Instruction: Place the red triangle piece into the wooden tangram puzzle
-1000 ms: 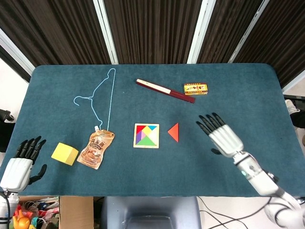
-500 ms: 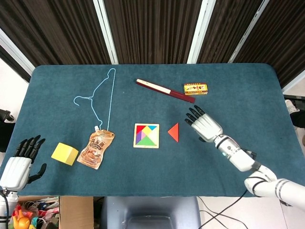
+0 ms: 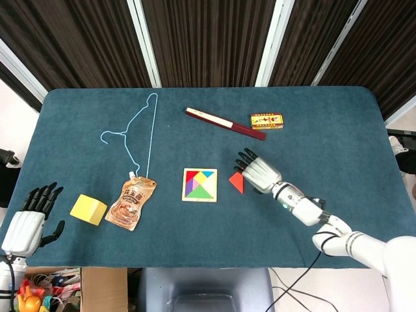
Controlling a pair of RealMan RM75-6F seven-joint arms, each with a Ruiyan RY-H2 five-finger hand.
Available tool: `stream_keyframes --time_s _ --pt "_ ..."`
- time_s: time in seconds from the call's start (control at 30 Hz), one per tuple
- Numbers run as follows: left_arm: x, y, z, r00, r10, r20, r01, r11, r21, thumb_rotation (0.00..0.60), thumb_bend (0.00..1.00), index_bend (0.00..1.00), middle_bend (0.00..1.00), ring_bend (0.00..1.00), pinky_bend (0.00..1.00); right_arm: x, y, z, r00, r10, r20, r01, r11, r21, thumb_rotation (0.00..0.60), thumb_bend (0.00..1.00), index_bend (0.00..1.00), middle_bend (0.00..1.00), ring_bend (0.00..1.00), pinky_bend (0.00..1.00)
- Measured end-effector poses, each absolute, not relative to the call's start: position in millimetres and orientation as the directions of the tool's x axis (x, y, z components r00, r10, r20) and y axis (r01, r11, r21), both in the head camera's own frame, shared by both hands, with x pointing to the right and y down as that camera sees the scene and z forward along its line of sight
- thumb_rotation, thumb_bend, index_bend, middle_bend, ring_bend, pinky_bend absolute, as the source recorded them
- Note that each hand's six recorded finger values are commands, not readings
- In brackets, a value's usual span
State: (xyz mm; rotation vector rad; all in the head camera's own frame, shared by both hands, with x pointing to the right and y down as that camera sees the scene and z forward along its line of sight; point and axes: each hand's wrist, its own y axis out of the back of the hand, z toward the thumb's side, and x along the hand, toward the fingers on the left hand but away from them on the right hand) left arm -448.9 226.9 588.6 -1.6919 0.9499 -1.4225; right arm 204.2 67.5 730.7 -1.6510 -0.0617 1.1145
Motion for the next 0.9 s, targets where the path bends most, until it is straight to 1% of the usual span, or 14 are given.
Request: stream_keyframes --time_s 0.2,0.43,0.9 --pt "-450.9 226.6 587.5 0.116 -0.881 0.458 -0.092 -0.469 -0.878 0.6 0.43 0.0 0.0 0.0 0.09 191.9 66.1 742.1 0.549 0.543 -0.635 -0.488 -0.41 -0.771 0.6 0.37 0.39 0.25 0.0 0.0" --pt "-452.8 226.2 584.9 0.113 -0.884 0.453 -0.101 -0.464 -0.88 0.6 0.43 0.0 0.0 0.0 0.09 186.6 67.0 750.1 0.538 0.536 -0.65 -0.516 -0.401 -0.757 0.6 0.42 0.39 0.25 0.0 0.0" --pt "-455.6 224.8 581.2 0.11 -0.889 0.444 -0.112 -0.455 -0.883 0.6 0.43 0.0 0.0 0.0 0.09 177.1 72.7 759.9 0.528 0.525 -0.668 -0.538 -0.401 -0.741 0.6 0.42 0.42 0.25 0.0 0.0"
